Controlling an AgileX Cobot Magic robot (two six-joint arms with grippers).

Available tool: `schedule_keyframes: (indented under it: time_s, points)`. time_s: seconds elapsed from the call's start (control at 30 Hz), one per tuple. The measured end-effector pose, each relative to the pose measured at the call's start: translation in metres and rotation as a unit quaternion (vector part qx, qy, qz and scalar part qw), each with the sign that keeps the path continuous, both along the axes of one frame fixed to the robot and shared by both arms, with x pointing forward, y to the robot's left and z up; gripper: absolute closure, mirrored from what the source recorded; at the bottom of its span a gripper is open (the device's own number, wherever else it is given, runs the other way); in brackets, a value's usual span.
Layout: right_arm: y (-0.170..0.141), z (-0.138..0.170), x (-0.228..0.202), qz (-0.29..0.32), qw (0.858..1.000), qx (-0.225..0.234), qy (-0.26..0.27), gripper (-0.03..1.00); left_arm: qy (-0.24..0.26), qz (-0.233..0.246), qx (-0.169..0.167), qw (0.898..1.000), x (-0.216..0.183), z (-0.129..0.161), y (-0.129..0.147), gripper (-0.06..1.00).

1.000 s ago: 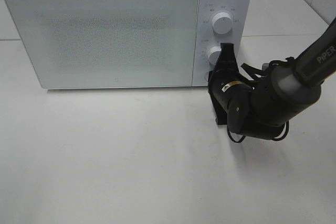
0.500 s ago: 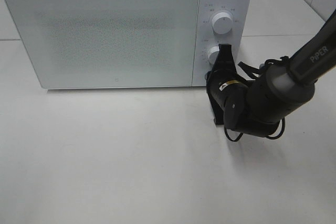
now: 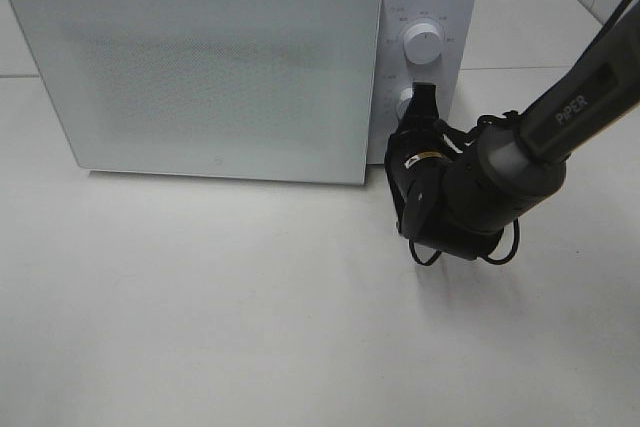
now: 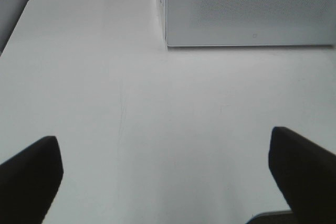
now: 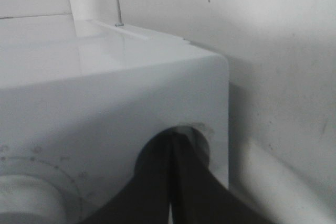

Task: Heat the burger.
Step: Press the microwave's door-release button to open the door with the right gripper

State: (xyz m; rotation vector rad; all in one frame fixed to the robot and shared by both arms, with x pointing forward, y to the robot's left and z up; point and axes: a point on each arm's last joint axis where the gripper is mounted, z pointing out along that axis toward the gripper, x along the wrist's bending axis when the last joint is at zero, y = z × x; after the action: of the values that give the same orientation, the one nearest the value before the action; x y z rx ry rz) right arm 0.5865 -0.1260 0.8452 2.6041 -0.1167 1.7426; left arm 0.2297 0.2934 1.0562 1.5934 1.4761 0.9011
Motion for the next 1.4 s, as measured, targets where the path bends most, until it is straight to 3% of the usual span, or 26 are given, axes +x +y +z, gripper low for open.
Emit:
schedule_keyframes:
  time_s: [0.67, 1.4]
  points:
    - [0.001, 0.003, 0.001, 0.0, 1.0, 0.003, 0.018, 0.96, 0.0, 0.0, 0.0, 1.0, 0.0, 0.0, 0.0, -0.05]
    - [-0.016, 0.037, -0.025, 0.085, 0.994, -0.048, 0.053, 0.96, 0.0, 0.0, 0.0, 1.0, 0.0, 0.0, 0.0, -0.05]
